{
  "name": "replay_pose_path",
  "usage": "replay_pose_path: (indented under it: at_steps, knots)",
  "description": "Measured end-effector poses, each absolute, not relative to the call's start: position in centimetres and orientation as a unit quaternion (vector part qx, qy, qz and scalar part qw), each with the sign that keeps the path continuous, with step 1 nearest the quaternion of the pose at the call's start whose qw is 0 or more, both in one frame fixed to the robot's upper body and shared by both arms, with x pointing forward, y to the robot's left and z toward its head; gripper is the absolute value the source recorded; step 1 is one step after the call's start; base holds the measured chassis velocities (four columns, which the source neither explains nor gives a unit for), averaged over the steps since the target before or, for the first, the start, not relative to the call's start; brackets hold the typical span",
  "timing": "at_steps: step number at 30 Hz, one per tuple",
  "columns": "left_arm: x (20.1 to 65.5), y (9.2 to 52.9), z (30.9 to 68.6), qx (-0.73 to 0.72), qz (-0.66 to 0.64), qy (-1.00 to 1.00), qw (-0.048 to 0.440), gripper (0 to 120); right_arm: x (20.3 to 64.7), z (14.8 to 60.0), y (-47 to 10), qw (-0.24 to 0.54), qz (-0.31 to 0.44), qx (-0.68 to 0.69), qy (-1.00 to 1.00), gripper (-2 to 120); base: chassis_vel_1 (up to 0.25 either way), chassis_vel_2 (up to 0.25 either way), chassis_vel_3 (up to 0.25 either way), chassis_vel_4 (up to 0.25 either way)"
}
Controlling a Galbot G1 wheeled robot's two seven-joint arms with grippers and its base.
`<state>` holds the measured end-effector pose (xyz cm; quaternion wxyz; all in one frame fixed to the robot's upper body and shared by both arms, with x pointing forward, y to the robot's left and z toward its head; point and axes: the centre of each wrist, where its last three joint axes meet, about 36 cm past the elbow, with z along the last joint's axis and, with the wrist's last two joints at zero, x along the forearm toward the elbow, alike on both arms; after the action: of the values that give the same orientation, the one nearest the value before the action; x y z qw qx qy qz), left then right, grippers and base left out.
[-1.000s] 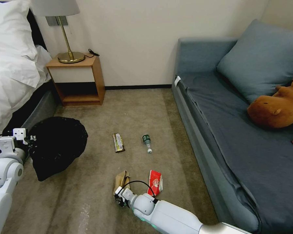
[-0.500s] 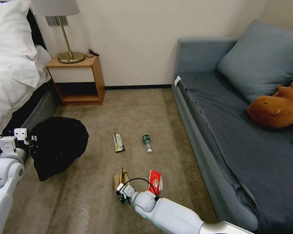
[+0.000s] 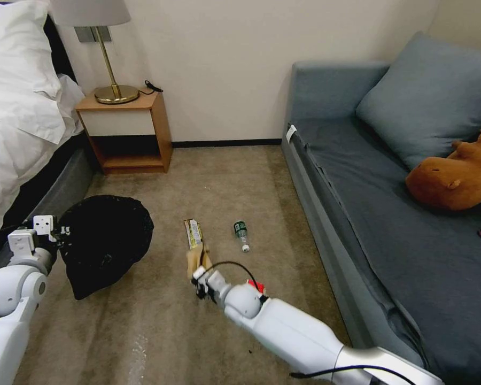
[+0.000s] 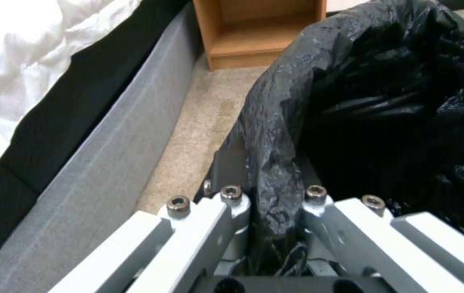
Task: Pick up the trash bin, then pick up the garbage on the floor and place it into the trash bin.
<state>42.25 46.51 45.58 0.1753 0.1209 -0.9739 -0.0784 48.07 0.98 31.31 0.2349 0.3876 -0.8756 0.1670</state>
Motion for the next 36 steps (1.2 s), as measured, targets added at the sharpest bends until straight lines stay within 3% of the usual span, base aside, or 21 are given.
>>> replay_pose_path:
  at_steps: [8, 17, 28, 36]
  knots:
    - [42.1, 46.1, 45.5, 0.115, -0.08, -0.975, 0.174, 4, 50.8, 39.7, 2.6, 0.172, 0.136, 0.409, -0.886, 0, 0.0, 0.0, 0.0, 0.0]
    - [41.8, 45.8, 45.7, 0.11, -0.08, -0.976, 0.172, 4, 50.7, 44.6, 5.9, 0.136, 0.112, 0.453, -0.874, 0, 0.0, 0.0, 0.0, 0.0]
    - [41.8, 45.1, 45.3, 0.107, -0.072, -0.976, 0.174, 4, 51.1, 47.2, 11.6, 0.11, 0.064, 0.496, -0.859, 0, 0.0, 0.0, 0.0, 0.0]
    - [41.9, 44.9, 45.5, 0.106, -0.071, -0.977, 0.173, 4, 51.7, 44.4, 12.2, 0.123, 0.084, 0.486, -0.861, 0, 0.0, 0.0, 0.0, 0.0]
